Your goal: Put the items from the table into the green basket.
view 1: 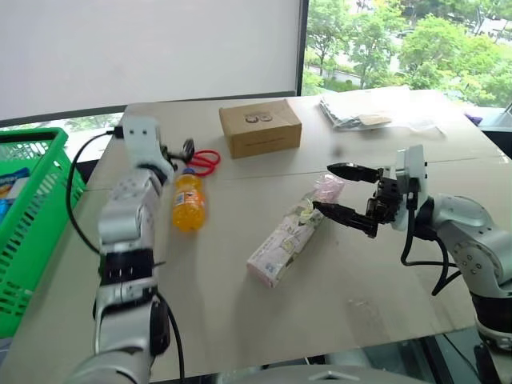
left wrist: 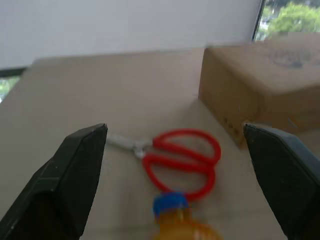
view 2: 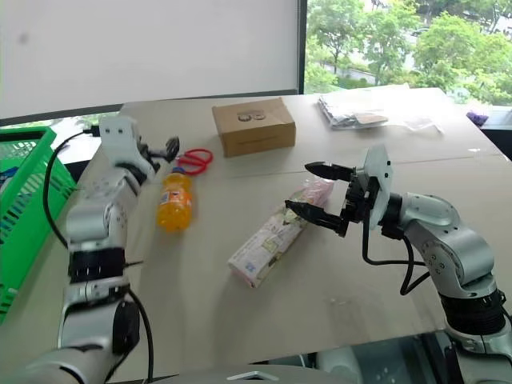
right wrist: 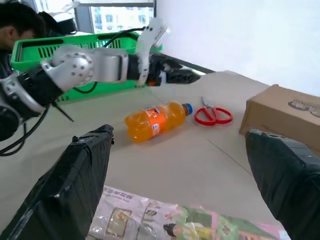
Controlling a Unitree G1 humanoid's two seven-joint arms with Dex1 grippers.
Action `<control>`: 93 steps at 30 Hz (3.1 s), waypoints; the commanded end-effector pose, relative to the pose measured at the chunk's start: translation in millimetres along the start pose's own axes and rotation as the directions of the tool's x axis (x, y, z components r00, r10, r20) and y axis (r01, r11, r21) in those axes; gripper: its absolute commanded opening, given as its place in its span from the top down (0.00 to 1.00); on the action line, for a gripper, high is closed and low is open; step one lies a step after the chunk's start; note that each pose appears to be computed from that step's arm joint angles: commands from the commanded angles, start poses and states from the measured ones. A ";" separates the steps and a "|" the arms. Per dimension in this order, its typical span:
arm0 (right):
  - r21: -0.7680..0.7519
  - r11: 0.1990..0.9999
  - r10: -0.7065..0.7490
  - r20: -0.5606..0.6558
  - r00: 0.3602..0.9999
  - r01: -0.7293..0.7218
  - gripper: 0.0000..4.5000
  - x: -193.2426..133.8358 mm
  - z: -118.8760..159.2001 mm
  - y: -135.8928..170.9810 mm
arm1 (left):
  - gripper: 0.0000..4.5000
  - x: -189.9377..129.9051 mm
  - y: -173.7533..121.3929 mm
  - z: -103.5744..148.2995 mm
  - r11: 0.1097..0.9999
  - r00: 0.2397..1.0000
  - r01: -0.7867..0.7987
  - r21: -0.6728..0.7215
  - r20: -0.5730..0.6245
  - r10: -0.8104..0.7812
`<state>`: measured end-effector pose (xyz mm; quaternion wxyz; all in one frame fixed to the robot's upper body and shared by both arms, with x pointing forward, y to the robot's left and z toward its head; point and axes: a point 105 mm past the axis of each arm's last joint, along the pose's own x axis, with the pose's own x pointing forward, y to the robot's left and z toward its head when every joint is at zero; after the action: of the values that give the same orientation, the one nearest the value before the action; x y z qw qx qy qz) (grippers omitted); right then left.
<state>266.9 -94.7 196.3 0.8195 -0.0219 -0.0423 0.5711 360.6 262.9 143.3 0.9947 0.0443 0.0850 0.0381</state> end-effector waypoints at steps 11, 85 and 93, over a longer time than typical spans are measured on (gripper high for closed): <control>-0.045 0.999 0.024 0.002 1.000 -0.024 0.00 2.3 2.8 -3.0 | 0.01 -32.8 -37.2 -64.9 0.999 0.966 -0.034 0.024 -0.254 0.039; -0.015 0.989 0.145 -0.037 0.989 -0.146 0.00 -1.4 7.9 -1.7 | 0.02 -41.6 47.7 88.9 0.969 0.927 0.094 0.230 0.336 -0.170; -0.350 0.903 0.060 -0.475 0.878 -0.251 0.00 -30.5 -54.2 -39.9 | 0.02 -92.4 -39.7 28.5 0.600 0.700 0.698 0.392 -0.193 -0.688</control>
<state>287.7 -129.3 147.8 0.7556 -0.2353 0.0448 0.6097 290.5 226.7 180.2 0.9160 0.2188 0.0954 -0.3223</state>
